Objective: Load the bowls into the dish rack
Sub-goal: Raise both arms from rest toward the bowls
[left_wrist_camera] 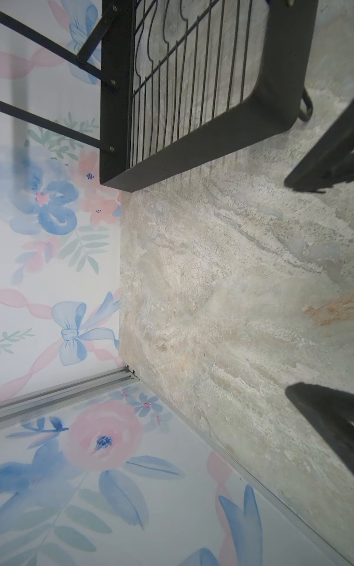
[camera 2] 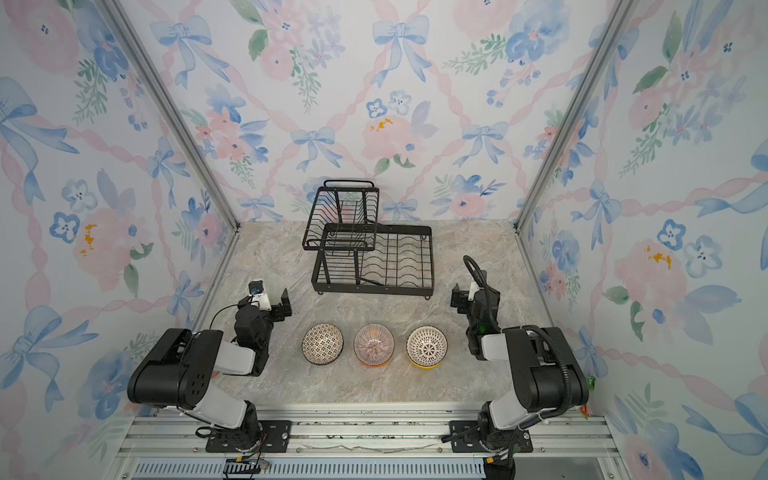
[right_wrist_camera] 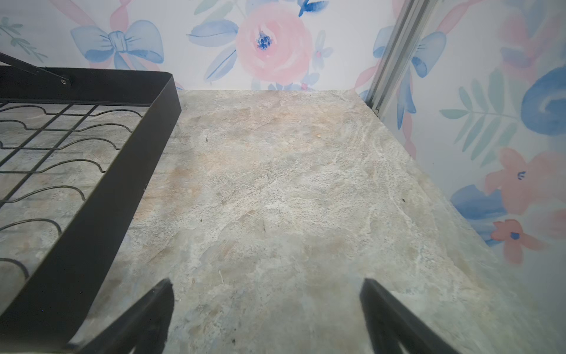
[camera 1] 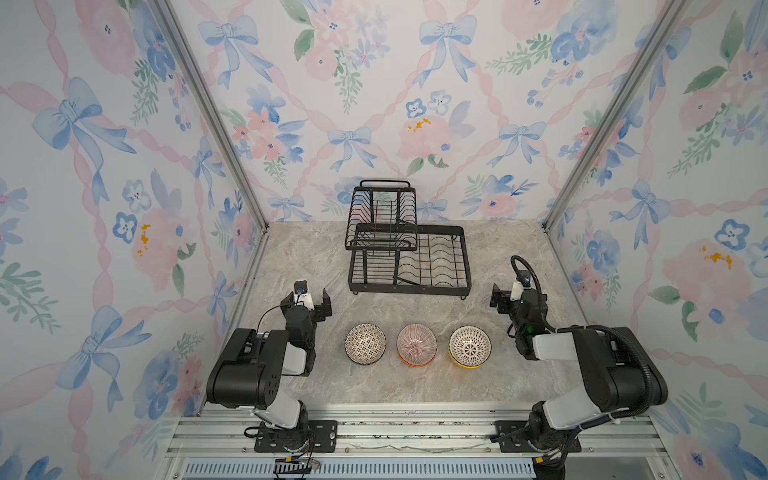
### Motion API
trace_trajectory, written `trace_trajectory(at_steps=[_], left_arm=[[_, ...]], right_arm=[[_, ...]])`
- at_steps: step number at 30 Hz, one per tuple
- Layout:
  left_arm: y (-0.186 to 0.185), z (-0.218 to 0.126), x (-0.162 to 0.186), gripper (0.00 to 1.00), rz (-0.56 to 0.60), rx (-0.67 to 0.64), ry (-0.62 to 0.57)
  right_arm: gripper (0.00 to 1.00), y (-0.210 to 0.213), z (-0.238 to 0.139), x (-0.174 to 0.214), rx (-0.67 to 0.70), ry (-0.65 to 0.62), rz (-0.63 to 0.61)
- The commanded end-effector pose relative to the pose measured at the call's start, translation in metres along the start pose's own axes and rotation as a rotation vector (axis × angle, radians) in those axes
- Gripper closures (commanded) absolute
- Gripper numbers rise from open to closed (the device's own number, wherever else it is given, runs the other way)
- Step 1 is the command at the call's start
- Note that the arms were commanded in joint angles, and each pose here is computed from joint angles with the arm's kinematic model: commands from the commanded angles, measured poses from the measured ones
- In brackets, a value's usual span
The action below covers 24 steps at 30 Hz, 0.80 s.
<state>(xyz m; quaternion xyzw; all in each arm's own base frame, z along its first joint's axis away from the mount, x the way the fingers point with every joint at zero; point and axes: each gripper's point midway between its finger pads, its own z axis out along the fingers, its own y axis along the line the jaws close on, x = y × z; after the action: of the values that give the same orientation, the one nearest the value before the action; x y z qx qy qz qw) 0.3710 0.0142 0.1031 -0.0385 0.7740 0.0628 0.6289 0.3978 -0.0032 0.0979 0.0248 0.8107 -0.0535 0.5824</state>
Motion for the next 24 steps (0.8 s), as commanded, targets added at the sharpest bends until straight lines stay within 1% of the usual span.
trace_trajectory(at_steps=[1, 24], left_arm=[[-0.0018, 0.0023, -0.0064, 0.02, 0.019, 0.000, -0.022], [-0.0019, 0.0027, -0.0059, 0.02, 0.017, 0.005, -0.019]], right_arm=[[0.03, -0.0011, 0.0011, -0.0006, -0.004, 0.003, 0.010], [0.03, -0.0008, 0.0010, -0.0004, -0.004, 0.004, 0.009]])
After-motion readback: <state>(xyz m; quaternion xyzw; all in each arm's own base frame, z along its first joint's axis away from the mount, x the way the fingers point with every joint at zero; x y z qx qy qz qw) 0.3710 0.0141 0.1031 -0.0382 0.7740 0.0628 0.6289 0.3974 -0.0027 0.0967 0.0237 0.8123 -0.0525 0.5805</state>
